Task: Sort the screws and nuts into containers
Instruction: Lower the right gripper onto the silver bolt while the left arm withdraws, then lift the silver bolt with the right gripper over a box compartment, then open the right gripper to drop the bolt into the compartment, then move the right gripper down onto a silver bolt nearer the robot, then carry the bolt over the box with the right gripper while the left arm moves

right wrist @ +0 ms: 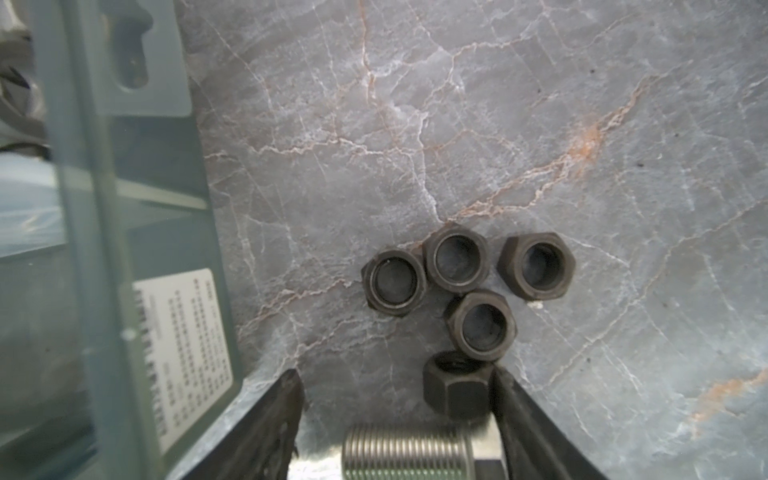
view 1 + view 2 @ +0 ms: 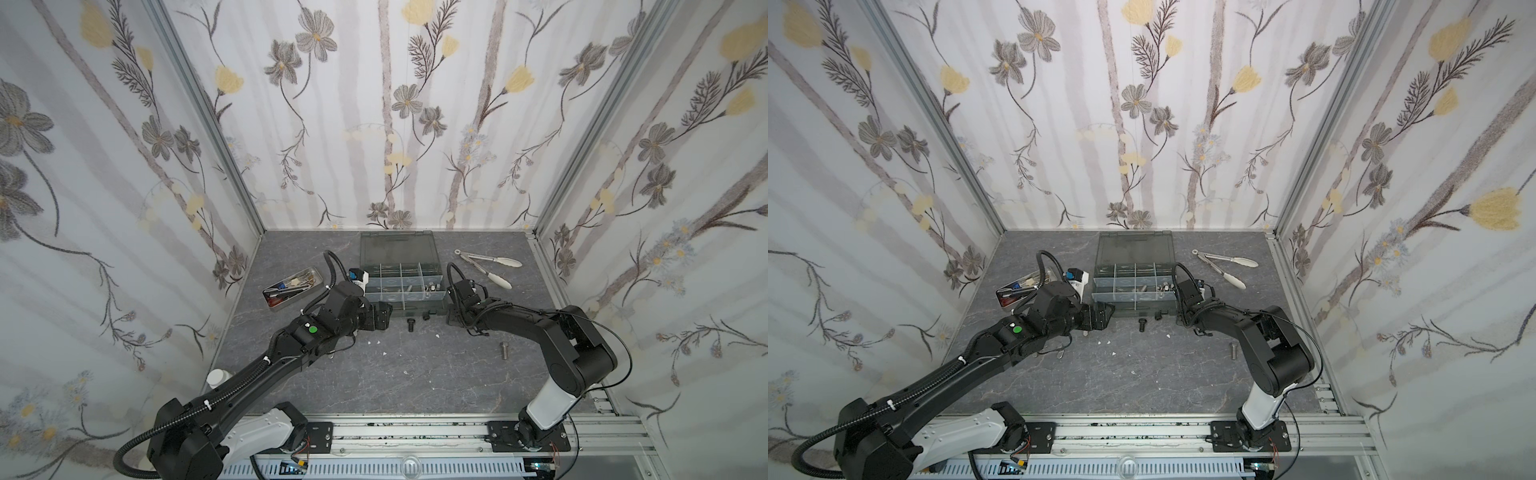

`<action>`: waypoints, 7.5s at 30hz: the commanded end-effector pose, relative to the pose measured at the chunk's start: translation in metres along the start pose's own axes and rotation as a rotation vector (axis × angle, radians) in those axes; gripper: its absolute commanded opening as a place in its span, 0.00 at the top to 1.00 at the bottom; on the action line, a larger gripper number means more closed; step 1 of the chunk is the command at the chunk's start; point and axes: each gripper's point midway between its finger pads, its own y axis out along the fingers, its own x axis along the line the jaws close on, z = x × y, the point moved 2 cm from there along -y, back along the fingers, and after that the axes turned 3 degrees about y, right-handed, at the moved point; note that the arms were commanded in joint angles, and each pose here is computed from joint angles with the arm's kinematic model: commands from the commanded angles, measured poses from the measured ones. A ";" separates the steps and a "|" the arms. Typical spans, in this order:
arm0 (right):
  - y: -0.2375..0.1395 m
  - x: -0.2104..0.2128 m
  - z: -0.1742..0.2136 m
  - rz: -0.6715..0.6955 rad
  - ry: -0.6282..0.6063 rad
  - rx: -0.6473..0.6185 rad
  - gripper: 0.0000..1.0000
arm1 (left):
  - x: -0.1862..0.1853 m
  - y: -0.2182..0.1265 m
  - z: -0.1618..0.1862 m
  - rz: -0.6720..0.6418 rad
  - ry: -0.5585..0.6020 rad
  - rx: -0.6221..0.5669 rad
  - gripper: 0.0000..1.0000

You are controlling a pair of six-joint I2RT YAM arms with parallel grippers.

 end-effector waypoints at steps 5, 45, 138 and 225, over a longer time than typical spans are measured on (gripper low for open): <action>0.001 -0.007 0.007 0.027 0.001 0.014 0.46 | 0.002 -0.003 0.000 -0.006 0.006 -0.011 0.00; -0.039 0.052 0.017 -0.160 -0.197 0.073 0.49 | 0.007 -0.013 0.010 0.009 -0.033 -0.018 0.00; -0.121 0.087 -0.086 -0.382 -0.127 -0.118 0.48 | -0.006 0.005 0.019 0.053 -0.050 -0.027 0.00; -0.083 -0.075 0.011 -0.272 0.228 -0.112 1.00 | 0.020 -0.015 0.026 -0.154 -0.167 -0.151 0.00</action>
